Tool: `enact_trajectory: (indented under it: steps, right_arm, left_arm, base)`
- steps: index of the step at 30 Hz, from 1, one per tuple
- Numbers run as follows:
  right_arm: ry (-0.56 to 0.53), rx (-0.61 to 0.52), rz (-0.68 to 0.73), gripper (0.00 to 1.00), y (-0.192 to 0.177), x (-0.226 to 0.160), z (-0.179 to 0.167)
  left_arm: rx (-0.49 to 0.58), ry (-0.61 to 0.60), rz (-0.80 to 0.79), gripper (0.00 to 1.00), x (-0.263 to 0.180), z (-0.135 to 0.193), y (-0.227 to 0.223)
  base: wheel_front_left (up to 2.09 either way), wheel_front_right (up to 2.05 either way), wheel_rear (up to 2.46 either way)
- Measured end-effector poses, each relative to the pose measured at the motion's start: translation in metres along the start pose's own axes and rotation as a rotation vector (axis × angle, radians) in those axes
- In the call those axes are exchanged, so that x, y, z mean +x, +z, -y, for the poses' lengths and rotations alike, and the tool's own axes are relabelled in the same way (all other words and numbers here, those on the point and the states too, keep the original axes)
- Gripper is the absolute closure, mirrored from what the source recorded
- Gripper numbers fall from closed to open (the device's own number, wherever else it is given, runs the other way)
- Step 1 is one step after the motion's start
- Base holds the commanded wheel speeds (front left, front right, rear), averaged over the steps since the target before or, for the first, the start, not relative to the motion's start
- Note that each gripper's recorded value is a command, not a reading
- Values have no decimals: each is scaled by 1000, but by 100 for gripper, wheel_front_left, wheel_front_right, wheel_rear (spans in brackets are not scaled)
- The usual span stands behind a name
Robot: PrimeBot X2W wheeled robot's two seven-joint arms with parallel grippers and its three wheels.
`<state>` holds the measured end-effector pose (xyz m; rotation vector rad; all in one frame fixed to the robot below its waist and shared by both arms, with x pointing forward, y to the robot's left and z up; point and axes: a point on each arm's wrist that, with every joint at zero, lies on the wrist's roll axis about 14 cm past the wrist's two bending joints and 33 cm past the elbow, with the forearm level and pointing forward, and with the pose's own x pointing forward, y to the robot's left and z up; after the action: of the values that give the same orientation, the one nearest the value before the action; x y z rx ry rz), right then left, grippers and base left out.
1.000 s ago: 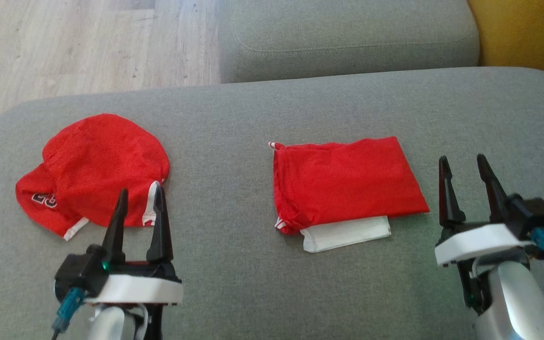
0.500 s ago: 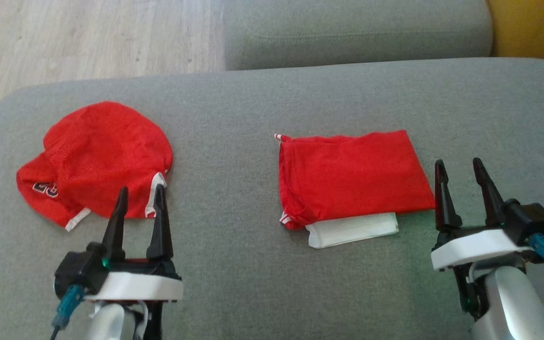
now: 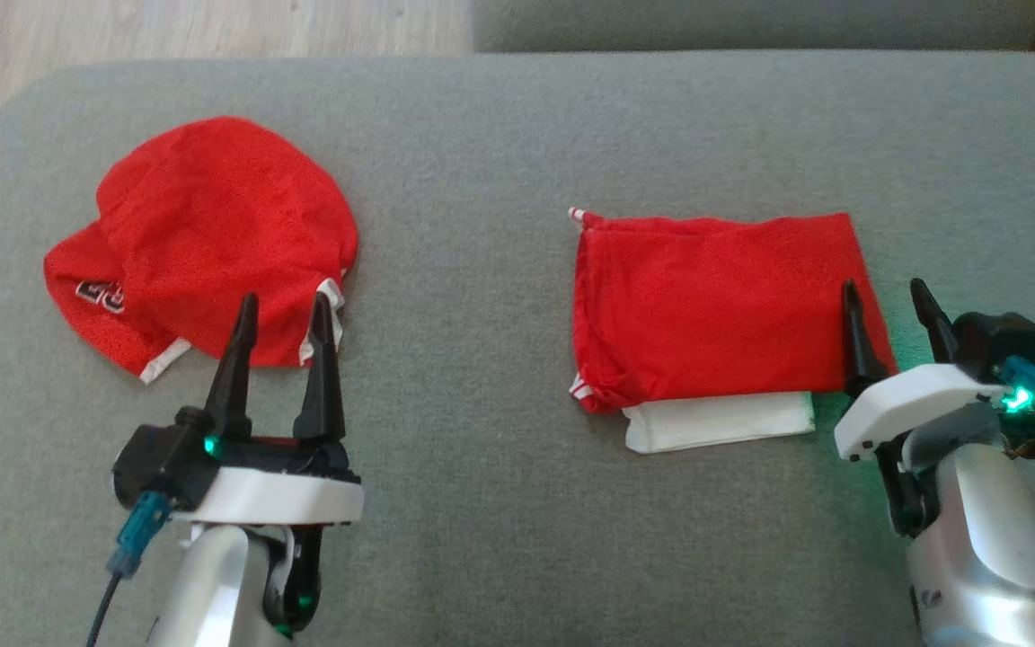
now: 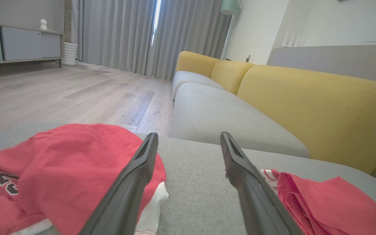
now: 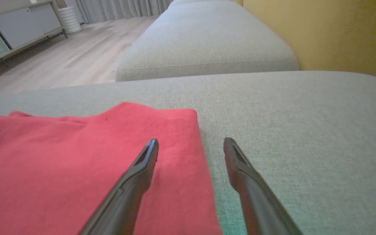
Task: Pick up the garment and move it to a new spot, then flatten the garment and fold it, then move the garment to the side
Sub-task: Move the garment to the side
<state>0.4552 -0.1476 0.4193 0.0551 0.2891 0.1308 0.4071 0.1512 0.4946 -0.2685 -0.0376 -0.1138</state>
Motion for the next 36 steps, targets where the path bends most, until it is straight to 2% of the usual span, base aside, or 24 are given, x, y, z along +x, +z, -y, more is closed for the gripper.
enact_trajectory:
  steps: [8,13,14,15,20,27,31,36]
  right_arm:
    - [-5,32,-185,0,-47,20,-2]
    - [14,28,-209,0,-49,31,-6]
    - [17,28,-214,33,-50,32,-6]
    - [24,28,-209,99,-49,33,-8]
    - [37,7,-169,100,-42,32,-10]
    - [52,-173,-68,100,-7,27,-2]
    - [22,-295,-43,100,15,22,27]
    - [-58,-429,-88,100,29,15,84]
  left_arm:
    - [-5,18,-28,0,6,-9,-10]
    - [-6,17,-39,0,12,-10,-15]
    - [-7,15,-39,0,13,-10,-16]
    - [-7,12,-40,0,15,-9,-16]
    - [-11,-5,-38,0,18,-3,-16]
    - [-12,-33,-6,0,18,7,-4]
    - [-19,-45,11,0,18,12,2]
    - [-20,-47,13,0,18,13,3]
  base:
    - [0,0,0]
    - [0,0,0]
    - [0,0,0]
    - [0,0,0]
    - [0,0,0]
    - [0,0,0]
    - [0,0,0]
    - [0,0,0]
